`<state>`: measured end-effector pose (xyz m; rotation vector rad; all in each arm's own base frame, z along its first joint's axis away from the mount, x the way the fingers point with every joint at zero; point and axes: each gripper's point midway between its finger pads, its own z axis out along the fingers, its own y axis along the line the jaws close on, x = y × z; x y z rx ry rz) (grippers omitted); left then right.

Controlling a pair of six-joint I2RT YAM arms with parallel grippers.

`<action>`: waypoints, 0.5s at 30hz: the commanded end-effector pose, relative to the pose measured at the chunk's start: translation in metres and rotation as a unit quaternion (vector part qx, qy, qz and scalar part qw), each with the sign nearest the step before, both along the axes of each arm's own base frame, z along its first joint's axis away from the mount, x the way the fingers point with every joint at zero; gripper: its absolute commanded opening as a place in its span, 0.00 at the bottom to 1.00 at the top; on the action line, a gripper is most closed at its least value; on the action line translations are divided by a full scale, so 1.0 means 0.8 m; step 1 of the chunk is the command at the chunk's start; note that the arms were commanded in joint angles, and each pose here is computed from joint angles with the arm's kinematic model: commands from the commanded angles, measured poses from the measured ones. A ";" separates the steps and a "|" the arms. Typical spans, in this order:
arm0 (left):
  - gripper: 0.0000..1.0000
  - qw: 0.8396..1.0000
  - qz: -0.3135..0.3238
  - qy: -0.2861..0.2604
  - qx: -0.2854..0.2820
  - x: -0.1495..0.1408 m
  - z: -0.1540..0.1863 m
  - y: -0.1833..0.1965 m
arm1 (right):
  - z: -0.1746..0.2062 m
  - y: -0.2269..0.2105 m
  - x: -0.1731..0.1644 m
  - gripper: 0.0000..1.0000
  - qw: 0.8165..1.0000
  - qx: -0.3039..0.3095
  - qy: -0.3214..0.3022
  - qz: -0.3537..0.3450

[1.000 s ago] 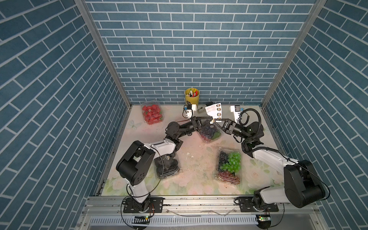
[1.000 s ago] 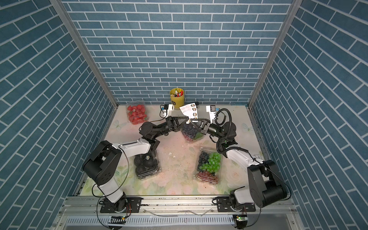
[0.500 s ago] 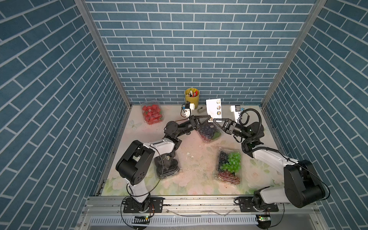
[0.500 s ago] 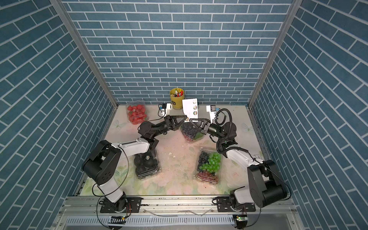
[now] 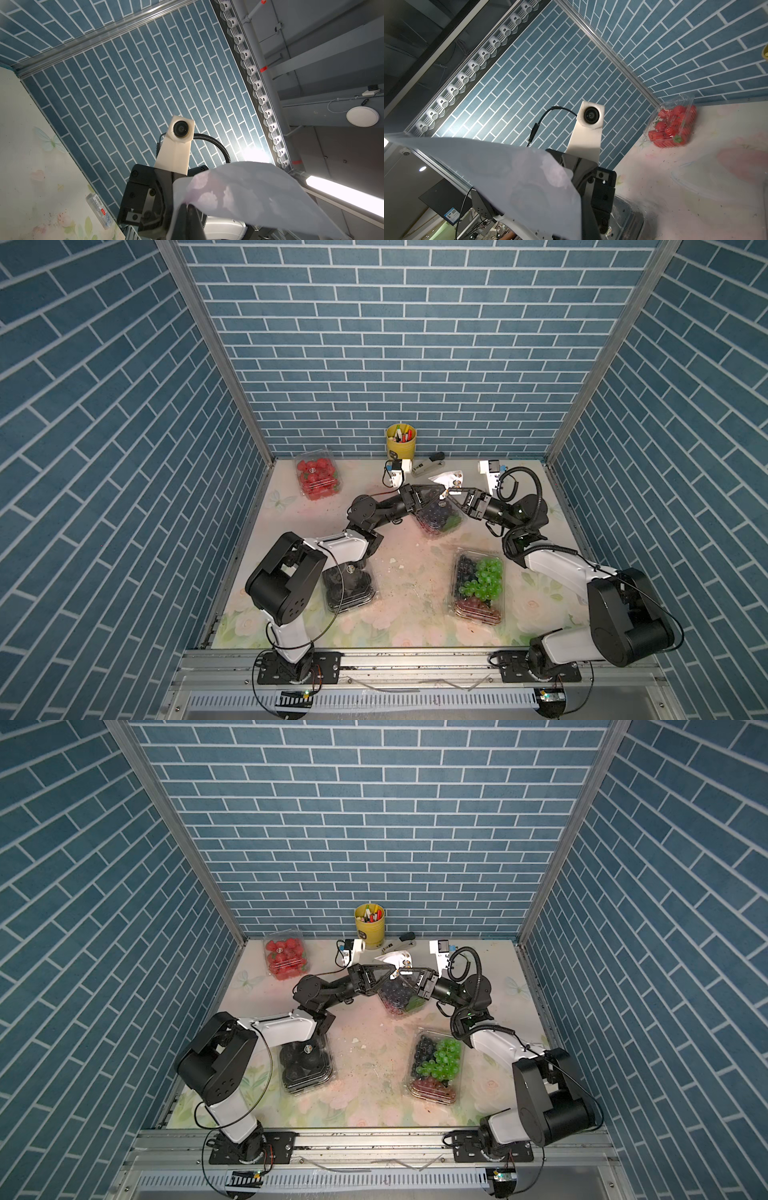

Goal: Label fruit boxes
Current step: Adjust the label sticker.

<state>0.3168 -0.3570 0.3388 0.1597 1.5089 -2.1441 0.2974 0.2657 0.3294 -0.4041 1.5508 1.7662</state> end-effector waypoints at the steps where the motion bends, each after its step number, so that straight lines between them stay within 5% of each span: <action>1: 0.00 1.000 -0.016 -0.011 0.001 -0.007 0.000 -0.009 | 0.029 0.000 -0.008 0.00 0.999 0.021 -0.030 0.008; 7: 0.00 1.000 -0.001 -0.009 0.006 0.005 -0.003 0.007 | 0.024 -0.005 -0.008 0.00 1.000 0.015 -0.024 0.002; 15: 0.26 0.995 0.070 -0.015 0.066 0.027 -0.014 0.061 | -0.005 -0.012 0.006 0.00 0.997 -0.054 0.012 -0.045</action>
